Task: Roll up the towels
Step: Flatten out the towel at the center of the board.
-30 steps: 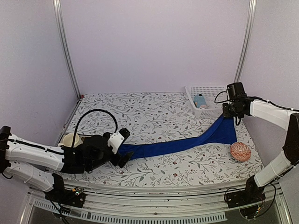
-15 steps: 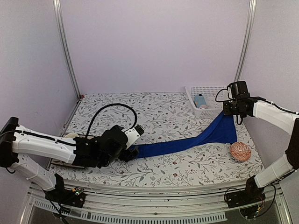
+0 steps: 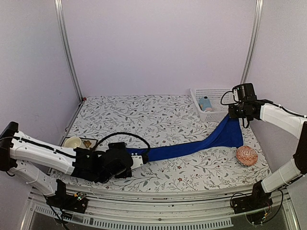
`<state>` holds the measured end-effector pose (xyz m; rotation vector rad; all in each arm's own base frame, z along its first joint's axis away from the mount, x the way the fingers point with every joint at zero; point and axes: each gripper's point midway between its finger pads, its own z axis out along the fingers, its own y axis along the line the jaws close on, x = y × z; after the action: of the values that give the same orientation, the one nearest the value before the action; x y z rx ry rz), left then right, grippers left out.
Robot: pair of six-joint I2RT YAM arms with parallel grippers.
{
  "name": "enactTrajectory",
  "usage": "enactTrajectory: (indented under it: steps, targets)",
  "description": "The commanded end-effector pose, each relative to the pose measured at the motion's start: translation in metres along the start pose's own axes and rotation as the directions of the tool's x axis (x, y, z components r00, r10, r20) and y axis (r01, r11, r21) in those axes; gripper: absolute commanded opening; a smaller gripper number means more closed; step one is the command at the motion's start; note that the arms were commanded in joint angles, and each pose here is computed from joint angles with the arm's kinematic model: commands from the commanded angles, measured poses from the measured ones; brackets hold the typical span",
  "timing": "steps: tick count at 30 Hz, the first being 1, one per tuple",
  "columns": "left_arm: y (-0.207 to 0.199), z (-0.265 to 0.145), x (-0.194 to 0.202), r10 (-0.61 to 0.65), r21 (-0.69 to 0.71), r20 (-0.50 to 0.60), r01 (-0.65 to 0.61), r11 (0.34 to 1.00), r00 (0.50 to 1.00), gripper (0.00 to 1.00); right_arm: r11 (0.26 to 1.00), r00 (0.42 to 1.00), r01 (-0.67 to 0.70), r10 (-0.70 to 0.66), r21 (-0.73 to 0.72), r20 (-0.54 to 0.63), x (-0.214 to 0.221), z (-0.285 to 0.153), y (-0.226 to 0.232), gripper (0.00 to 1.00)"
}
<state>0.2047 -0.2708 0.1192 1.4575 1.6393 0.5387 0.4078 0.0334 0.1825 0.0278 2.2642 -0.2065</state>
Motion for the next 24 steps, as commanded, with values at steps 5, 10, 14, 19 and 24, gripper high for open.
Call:
enactTrajectory:
  steps: [5,10,14,19,24]
  targets:
    - [-0.016,-0.018,0.009,0.165,0.069,0.09,-0.171,0.983,0.982,0.96,1.0,0.999,-0.004,0.005,-0.029,0.031,-0.006,-0.006,0.004,0.04]
    - [-0.031,-0.009,0.01,0.234,0.129,0.096,-0.245,0.961,0.968,0.94,0.999,0.999,-0.002,0.003,-0.032,0.032,-0.006,-0.007,0.005,0.04]
    - [-0.035,0.0,0.01,0.248,0.177,0.1,-0.262,0.949,0.964,0.9,0.999,1.0,-0.002,0.004,-0.036,0.03,-0.005,-0.006,0.005,0.04]
    - [-0.037,0.017,0.009,0.268,0.203,0.093,-0.282,0.938,0.959,0.79,0.999,1.0,0.0,0.002,-0.041,0.028,-0.004,-0.006,0.006,0.04]
    - [-0.037,0.033,0.009,0.269,0.219,0.074,-0.279,0.935,0.96,0.65,0.999,1.0,0.001,0.0,-0.042,0.028,-0.004,-0.006,0.007,0.04]
